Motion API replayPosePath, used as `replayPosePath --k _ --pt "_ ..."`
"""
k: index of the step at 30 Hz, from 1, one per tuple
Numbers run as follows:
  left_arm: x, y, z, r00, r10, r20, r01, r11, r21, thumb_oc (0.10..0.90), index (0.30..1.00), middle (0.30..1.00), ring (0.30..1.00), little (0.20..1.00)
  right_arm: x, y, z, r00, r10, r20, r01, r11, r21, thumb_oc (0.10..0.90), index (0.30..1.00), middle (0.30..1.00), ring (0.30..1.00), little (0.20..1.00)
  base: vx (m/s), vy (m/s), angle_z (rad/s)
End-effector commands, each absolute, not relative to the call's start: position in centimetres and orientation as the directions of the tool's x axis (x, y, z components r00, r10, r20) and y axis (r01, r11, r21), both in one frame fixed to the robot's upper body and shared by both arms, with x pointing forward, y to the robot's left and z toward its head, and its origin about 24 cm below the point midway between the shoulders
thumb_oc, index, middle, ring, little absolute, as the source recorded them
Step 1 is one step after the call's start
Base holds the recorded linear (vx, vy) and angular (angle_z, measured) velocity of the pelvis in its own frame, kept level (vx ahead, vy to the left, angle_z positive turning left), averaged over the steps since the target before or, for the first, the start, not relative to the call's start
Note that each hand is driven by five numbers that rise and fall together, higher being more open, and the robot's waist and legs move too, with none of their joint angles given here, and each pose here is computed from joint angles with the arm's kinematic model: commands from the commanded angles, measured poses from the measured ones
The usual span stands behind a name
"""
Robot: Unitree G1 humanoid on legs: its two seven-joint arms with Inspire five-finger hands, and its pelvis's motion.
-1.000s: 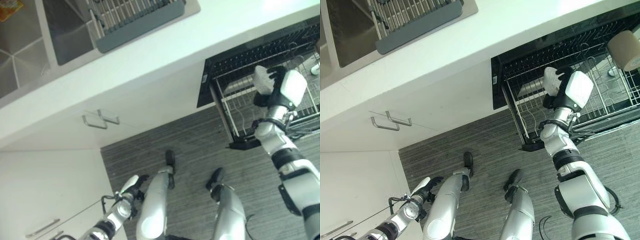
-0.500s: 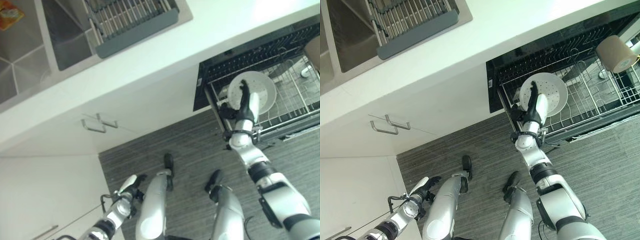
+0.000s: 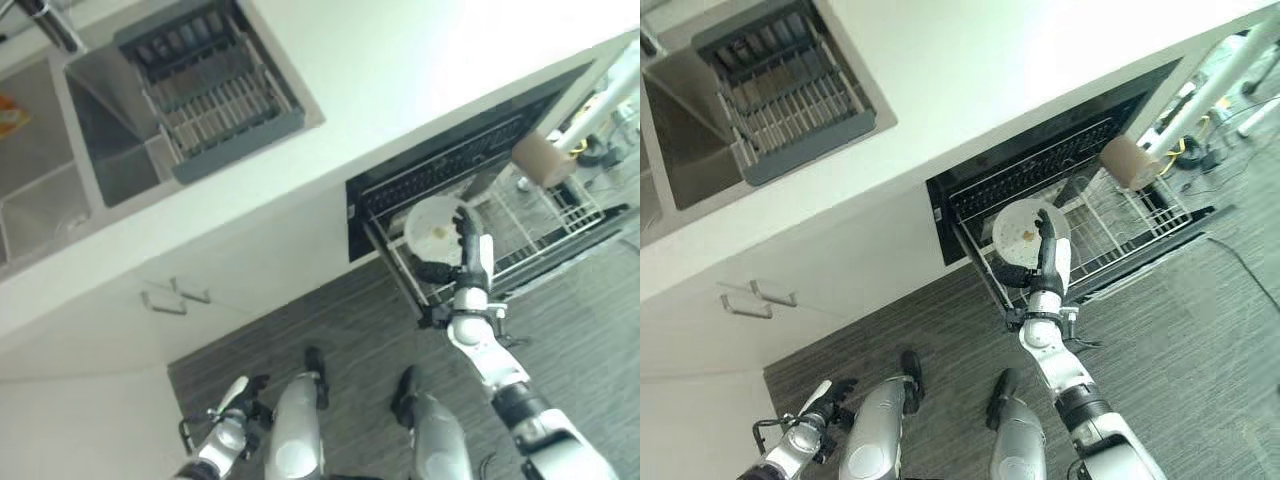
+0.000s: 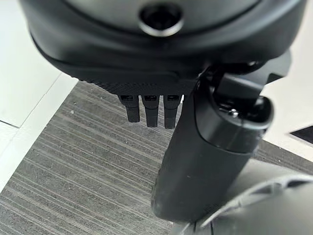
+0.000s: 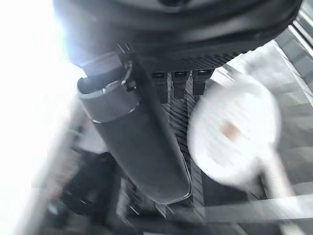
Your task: Place the dishes in the dishwasher.
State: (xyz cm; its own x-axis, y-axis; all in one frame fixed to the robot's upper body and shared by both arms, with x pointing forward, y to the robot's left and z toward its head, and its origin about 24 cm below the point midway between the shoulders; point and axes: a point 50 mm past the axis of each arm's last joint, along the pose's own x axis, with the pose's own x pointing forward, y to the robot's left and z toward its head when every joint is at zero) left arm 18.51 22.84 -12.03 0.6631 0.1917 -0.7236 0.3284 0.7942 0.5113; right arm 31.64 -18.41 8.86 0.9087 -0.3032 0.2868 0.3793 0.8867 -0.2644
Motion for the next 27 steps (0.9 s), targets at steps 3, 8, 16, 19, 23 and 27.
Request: replayPosePath --k 3,8,16,19,23,27 --pt "14.2 20.5 -14.4 0.581 0.144 -0.801 0.316 0.867 0.385 0.800 0.900 0.900 0.900 0.900 28.1 -19.9 16.8 0.591 -0.278 0.757 0.441 0.898 -0.015 0.800 0.900 0.900 0.900 0.900 0.12 -0.013 -0.08" --pt "12.1 21.4 -15.0 0.533 0.179 -0.827 0.273 0.889 0.368 0.800 0.900 0.900 0.900 0.900 24.3 -23.2 18.9 0.403 -0.346 0.847 0.493 0.862 0.117 0.800 0.900 0.900 0.900 0.900 0.06 -0.003 -0.12" --pt "10.2 22.4 -15.5 0.467 0.205 -0.860 0.169 0.934 0.314 0.800 0.900 0.900 0.900 0.900 19.4 -33.6 15.8 0.102 -0.739 0.665 0.886 0.371 0.277 0.800 0.900 0.900 0.900 0.900 0.04 -0.032 -0.09" --pt "10.7 22.5 -15.4 0.473 0.206 -0.857 0.160 0.936 0.314 0.800 0.900 0.900 0.900 0.900 17.4 -35.7 14.3 -0.056 -0.716 0.696 0.964 0.142 0.224 0.800 0.900 0.900 0.900 0.900 -0.06 -0.013 -0.06" --pt "11.3 22.5 -15.2 0.481 0.205 -0.852 0.161 0.935 0.316 0.800 0.900 0.900 0.900 0.900 16.5 -38.0 11.5 -0.009 -0.781 0.624 0.994 0.062 0.091 0.800 0.900 0.900 0.900 0.900 -0.05 -0.007 -0.11" --pt "12.0 22.0 -15.2 0.499 0.194 -0.845 0.158 0.938 0.308 0.800 0.900 0.900 0.900 0.900 15.5 -39.7 6.7 0.066 -0.887 0.456 0.998 0.051 -0.045 0.800 0.900 0.900 0.900 0.900 0.00 0.029 0.00"
